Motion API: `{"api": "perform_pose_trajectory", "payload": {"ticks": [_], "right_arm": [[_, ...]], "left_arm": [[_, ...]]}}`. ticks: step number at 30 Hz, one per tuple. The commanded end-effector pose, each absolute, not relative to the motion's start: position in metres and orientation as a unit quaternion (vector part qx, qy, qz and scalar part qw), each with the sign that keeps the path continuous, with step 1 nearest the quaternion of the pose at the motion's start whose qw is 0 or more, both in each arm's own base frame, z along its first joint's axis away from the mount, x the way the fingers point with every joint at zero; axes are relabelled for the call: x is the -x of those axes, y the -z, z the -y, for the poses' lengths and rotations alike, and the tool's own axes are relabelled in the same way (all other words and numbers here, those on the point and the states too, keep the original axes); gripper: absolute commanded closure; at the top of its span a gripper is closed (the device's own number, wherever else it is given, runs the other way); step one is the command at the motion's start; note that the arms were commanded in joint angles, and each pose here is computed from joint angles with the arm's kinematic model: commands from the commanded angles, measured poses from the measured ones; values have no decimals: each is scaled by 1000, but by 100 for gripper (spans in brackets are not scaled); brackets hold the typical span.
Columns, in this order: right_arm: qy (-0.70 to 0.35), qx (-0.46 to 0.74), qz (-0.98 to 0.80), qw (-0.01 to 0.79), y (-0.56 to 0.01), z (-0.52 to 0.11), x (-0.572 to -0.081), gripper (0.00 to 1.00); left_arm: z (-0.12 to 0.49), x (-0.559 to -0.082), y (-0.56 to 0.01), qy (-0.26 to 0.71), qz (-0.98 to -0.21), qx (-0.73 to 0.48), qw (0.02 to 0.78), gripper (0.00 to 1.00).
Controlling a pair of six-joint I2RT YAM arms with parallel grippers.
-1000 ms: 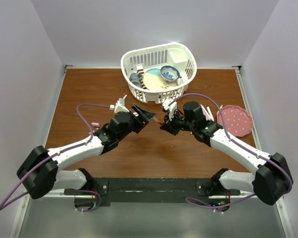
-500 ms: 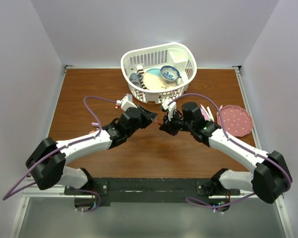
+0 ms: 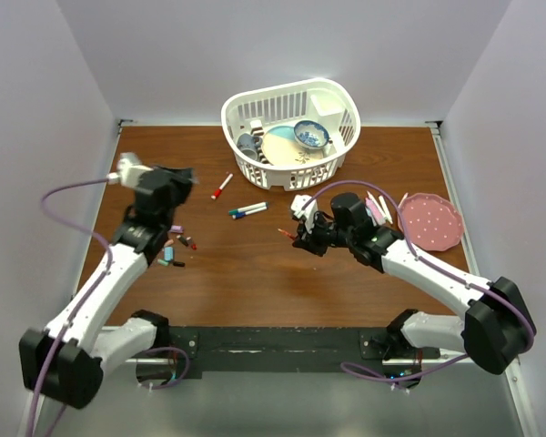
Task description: Open the pen caps
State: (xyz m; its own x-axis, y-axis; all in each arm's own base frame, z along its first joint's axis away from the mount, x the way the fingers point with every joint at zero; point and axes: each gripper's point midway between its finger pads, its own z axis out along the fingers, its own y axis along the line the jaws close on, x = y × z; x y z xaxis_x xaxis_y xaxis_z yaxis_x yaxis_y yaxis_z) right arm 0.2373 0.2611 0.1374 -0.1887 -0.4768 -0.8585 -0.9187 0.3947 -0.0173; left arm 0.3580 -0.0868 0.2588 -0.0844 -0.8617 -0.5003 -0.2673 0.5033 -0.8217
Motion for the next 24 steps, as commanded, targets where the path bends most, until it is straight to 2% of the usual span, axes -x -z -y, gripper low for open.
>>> {"api": "perform_pose_trajectory", "payload": {"ticks": [1, 5, 7, 10, 18, 24], "right_arm": [[-263, 504, -707, 420, -142, -261, -235, 100], [-228, 531, -704, 413, -144, -247, -242, 100], [-225, 547, -691, 415, -154, -242, -243, 100], [-231, 546, -689, 417, -161, -237, -243, 100], [-226, 538, -700, 412, -157, -230, -250, 100], [-220, 521, -719, 405, -155, -223, -259, 100]], "left_arm": [[41, -342, -232, 210, -703, 423, 532, 100], [30, -328, -177, 148, -771, 399, 473, 100], [28, -315, -136, 109, -813, 398, 411, 100], [20, -298, -95, 58, -845, 393, 358, 100], [14, -277, -65, 32, -854, 402, 329, 98], [14, -268, -40, 13, -871, 393, 295, 90]]}}
